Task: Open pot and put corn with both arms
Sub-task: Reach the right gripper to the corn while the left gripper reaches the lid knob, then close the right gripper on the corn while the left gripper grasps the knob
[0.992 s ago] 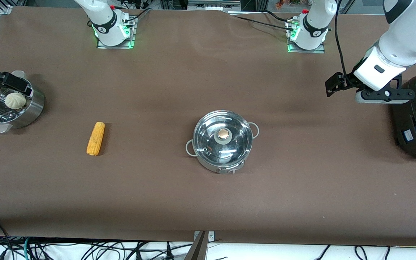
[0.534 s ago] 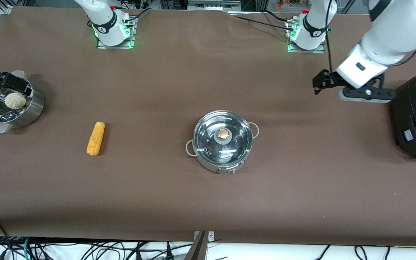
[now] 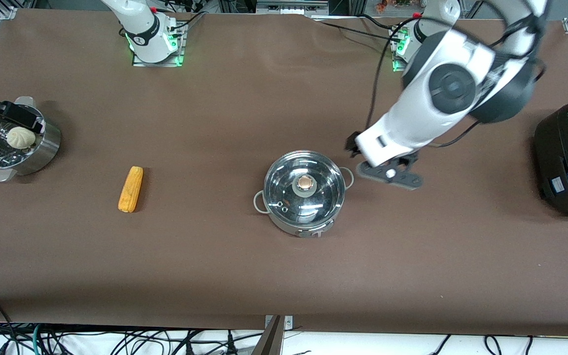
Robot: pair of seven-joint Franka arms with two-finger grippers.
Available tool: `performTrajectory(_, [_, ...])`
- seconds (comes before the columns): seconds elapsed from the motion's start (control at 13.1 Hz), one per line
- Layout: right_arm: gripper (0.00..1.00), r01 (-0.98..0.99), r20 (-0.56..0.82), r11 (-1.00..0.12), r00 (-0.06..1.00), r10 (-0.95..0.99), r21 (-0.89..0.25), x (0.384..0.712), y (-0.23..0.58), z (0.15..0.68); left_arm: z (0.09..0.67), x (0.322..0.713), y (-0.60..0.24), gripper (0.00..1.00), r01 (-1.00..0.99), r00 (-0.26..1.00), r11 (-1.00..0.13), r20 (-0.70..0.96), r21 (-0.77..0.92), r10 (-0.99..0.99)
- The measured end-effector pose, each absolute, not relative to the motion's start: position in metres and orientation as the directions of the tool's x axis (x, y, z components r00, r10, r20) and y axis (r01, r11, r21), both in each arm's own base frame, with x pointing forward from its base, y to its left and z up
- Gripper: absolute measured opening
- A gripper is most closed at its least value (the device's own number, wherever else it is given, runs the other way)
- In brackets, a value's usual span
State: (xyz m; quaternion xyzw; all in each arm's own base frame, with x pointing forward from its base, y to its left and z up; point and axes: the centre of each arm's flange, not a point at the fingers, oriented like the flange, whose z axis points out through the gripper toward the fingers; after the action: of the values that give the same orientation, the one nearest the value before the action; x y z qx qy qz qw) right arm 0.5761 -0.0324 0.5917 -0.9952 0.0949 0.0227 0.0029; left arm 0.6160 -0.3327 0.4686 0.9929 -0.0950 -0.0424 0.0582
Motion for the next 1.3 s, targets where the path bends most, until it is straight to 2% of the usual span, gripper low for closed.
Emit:
performTrajectory(0.38, [1.0, -0.176, -0.109, -0.984, 0.978, -0.176, 0.004, 0.61, -0.027, 0.525, 0.398, 0.62, -0.421, 1.0, -0.108, 0.993, -0.981, -0.026, 0.164, -0.113])
performTrajectory(0.53, [1.0, -0.167, -0.123, -0.986, 0.978, -0.166, 0.004, 0.634, -0.021, 0.472, 0.383, 0.62, -0.429, 1.0, -0.134, 0.991, -0.983, 0.004, 0.121, -0.135])
performTrajectory(0.84, [1.0, -0.139, -0.08, -0.99, 0.987, -0.137, -0.02, 0.683, 0.006, 0.332, 0.36, 0.605, -0.452, 1.0, -0.189, 0.982, -0.98, 0.005, 0.068, -0.189])
performTrajectory(1.14, [1.0, -0.151, -0.005, -0.987, 0.989, -0.151, -0.053, 0.682, 0.015, 0.242, 0.347, 0.608, -0.455, 1.0, -0.191, 0.982, -0.979, 0.021, 0.072, -0.19])
performTrajectory(1.22, [1.0, -0.15, 0.007, -0.987, 0.989, -0.15, -0.055, 0.675, 0.017, 0.228, 0.348, 0.61, -0.454, 0.96, -0.19, 0.982, -0.979, 0.034, 0.076, -0.188])
performTrajectory(1.3, [1.0, -0.148, 0.008, -0.987, 0.989, -0.148, -0.056, 0.668, 0.018, 0.218, 0.348, 0.61, -0.454, 0.87, -0.191, 0.981, -0.979, 0.038, 0.076, -0.188])
